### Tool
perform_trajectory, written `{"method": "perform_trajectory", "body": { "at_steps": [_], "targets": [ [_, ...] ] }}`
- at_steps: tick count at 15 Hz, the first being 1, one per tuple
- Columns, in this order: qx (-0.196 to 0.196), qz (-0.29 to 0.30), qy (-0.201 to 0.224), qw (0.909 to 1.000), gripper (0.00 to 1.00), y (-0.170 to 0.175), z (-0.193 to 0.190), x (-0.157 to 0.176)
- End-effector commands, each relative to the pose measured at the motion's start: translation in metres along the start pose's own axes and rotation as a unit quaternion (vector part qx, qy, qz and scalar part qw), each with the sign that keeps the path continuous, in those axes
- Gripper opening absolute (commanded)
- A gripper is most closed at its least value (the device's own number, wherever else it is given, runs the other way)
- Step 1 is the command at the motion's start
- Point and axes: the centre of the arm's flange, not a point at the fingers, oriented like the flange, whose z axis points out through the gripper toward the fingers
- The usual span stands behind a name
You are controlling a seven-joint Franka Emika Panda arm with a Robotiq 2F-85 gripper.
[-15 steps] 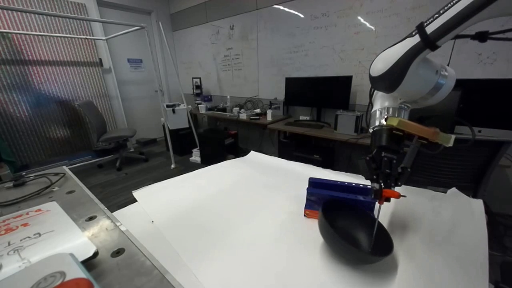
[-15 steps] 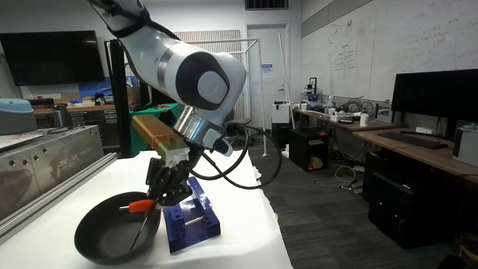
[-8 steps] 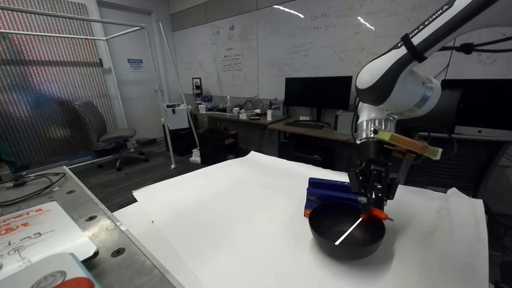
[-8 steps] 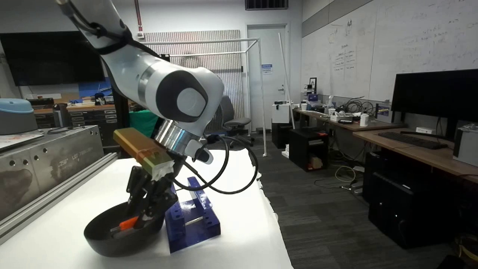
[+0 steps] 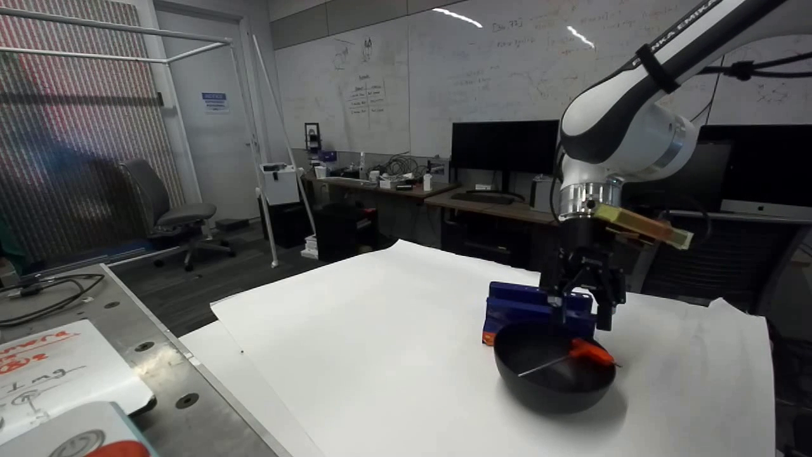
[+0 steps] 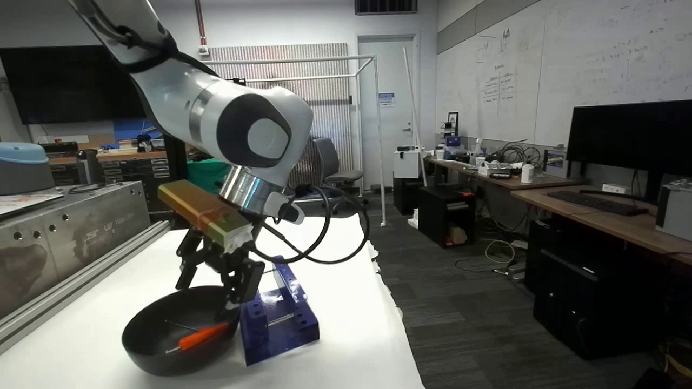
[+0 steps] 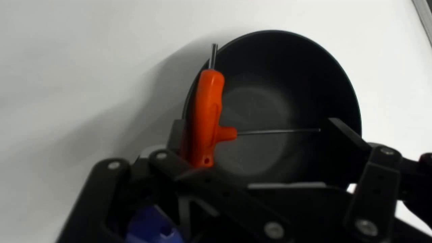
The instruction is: Pick up the orange object tool and put it in the bowl
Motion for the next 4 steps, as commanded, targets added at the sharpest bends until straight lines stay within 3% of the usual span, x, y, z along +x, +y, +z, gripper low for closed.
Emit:
{"method": "perform_trajectory", "body": {
  "at_steps": [1, 4],
  "targets": [
    [-0.035, -0.041, 0.082, 0.9952, 1.0, -0.018, -0.053, -0.034],
    [-0.039, -0.066, 0.153, 0.9852, 1.0, -0.032, -0.087, -0.063]
  ]
}}
